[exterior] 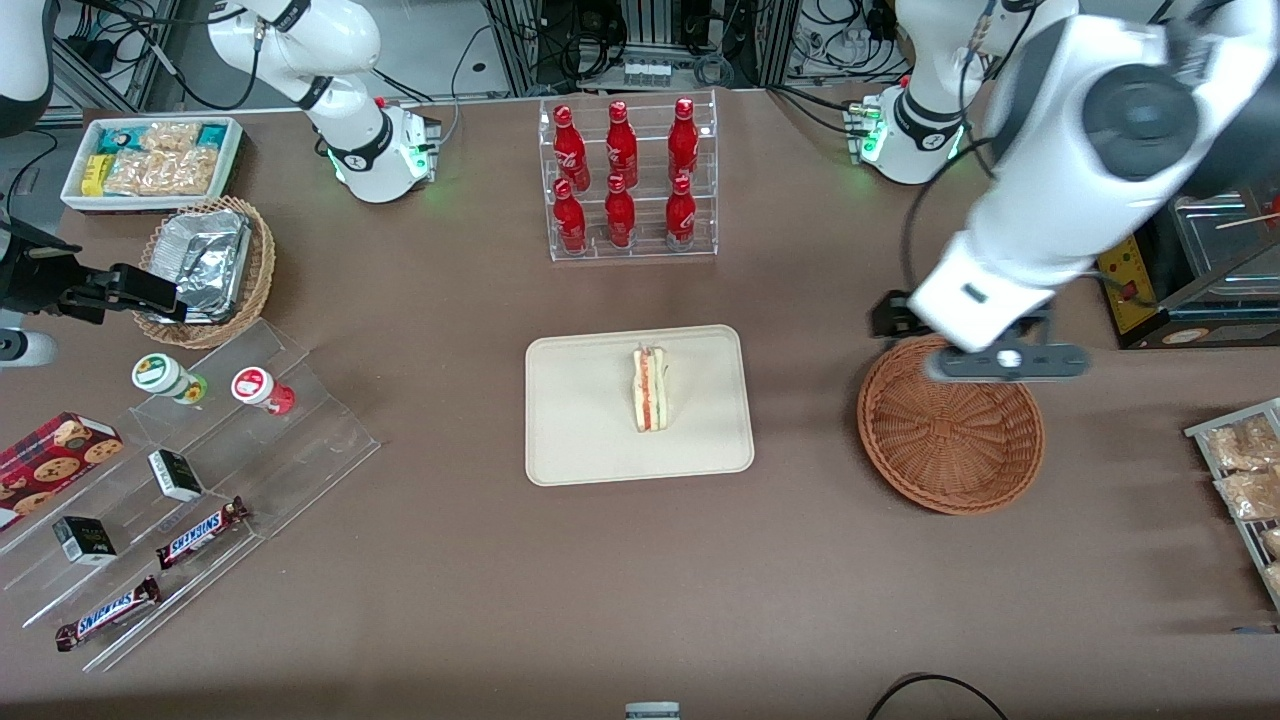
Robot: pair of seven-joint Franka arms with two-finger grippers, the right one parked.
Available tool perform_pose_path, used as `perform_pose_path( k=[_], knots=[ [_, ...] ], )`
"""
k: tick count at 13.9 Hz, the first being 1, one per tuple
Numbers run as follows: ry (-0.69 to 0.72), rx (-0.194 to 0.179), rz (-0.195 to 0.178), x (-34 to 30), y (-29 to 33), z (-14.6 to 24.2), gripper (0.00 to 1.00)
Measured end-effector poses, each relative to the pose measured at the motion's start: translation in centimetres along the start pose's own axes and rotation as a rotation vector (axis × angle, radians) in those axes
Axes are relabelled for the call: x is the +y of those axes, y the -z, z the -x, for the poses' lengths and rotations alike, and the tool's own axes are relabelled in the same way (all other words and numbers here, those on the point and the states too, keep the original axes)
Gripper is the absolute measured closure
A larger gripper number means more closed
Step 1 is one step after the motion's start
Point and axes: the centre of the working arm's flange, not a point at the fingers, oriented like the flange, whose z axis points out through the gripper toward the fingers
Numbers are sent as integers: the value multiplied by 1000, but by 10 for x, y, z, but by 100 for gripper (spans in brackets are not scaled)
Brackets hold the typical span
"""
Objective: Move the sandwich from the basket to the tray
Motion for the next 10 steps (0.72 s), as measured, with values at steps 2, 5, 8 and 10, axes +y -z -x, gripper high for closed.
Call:
perform_pose_path(
  k=[2, 5, 8, 10],
  knots=[
    [-14, -6, 3, -39, 2, 4, 0],
    [1, -8, -14, -76, 4, 10, 0],
    [8, -6, -34, -98, 3, 9, 0],
    [-7, -5, -35, -117, 2, 7, 0]
  ],
)
